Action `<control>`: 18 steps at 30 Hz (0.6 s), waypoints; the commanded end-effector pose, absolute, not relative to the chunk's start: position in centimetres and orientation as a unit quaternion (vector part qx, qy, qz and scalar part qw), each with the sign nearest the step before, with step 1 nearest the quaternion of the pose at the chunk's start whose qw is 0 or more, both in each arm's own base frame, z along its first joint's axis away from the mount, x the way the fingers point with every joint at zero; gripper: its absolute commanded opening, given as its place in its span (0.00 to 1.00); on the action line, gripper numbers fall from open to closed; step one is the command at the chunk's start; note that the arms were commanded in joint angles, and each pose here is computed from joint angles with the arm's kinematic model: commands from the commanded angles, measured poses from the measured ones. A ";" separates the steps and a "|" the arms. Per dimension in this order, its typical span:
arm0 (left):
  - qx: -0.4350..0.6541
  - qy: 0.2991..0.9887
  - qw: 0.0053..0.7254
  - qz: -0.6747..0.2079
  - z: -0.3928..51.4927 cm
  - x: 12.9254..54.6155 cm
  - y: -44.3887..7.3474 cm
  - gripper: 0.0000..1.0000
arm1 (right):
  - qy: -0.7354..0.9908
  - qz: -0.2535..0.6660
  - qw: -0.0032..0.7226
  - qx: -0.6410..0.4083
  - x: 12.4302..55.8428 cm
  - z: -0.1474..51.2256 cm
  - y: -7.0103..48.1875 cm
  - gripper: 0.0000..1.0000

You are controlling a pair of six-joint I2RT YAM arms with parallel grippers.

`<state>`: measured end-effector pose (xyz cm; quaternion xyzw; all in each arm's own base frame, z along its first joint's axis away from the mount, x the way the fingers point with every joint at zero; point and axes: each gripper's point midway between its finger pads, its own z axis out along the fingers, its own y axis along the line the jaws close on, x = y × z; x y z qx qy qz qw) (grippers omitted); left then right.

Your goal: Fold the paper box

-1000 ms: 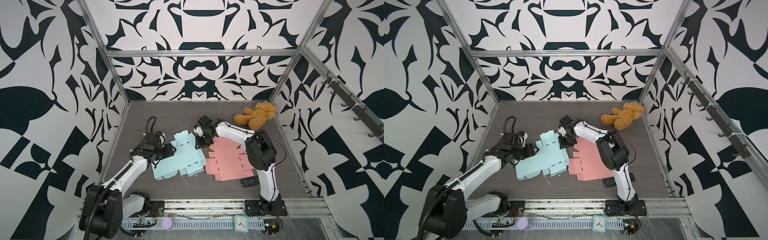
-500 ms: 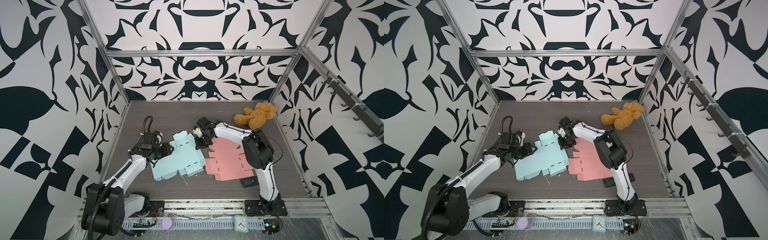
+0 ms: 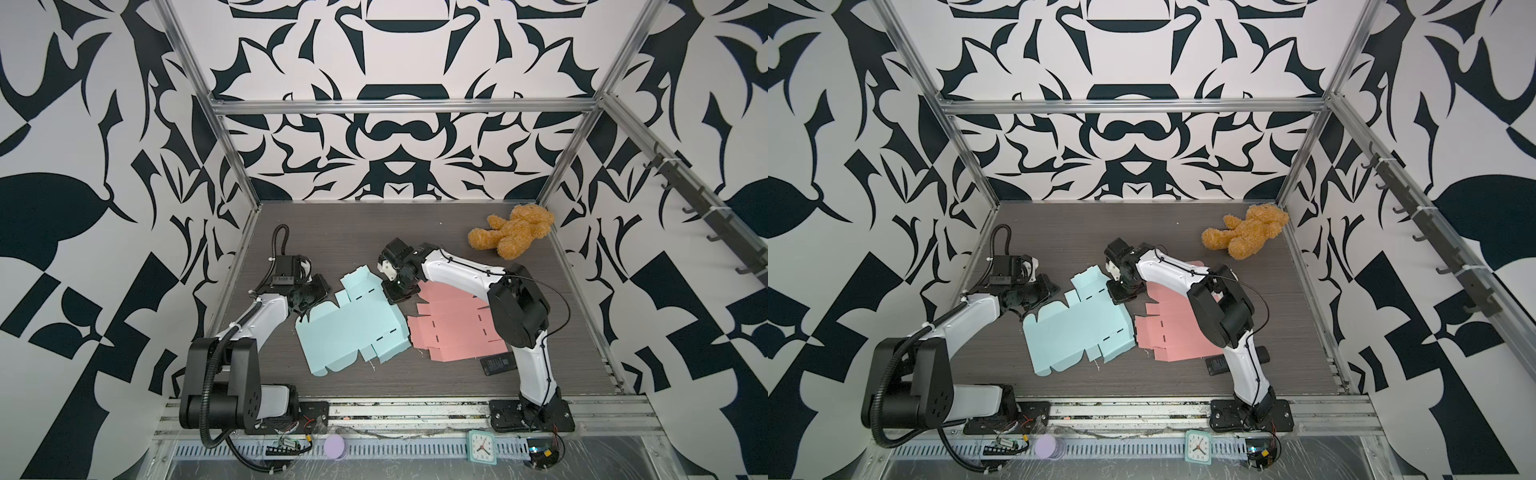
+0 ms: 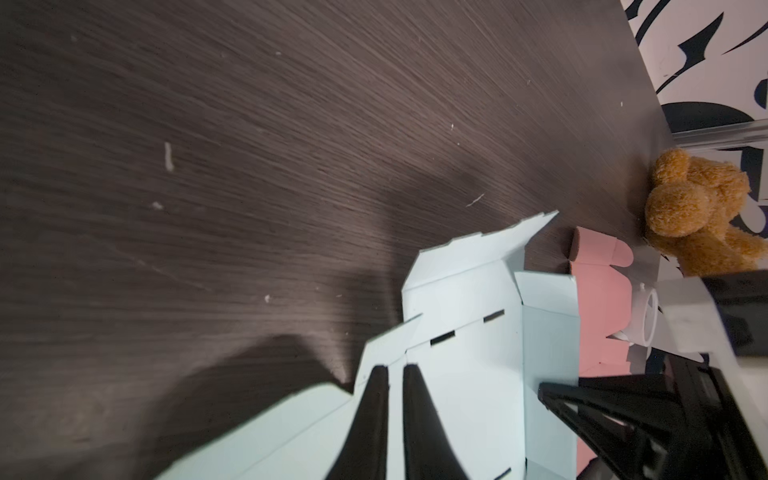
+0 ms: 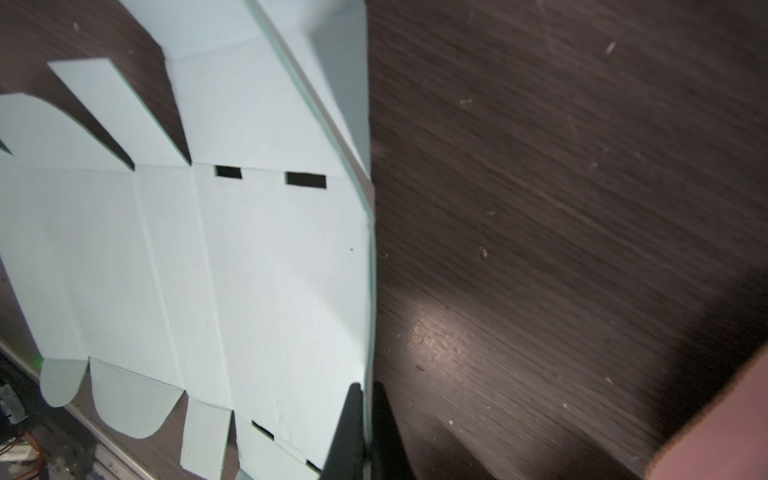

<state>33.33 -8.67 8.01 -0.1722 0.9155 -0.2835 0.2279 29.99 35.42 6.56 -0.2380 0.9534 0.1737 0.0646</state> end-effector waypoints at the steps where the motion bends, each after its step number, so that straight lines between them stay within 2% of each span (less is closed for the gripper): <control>1: -0.186 0.909 0.247 -0.280 8.7 35.1 -8.0 0.13 | 0.948 0.170 0.104 -0.249 30.7 9.8 35.5 0.06; 7: -0.196 0.911 0.245 -0.267 7.9 35.7 -7.2 0.13 | 0.944 0.151 0.121 -0.267 30.6 11.2 35.5 0.05; 18: -0.160 0.912 0.222 -0.305 7.5 35.5 -9.1 0.13 | 0.938 0.121 0.134 -0.296 29.8 12.7 35.2 0.05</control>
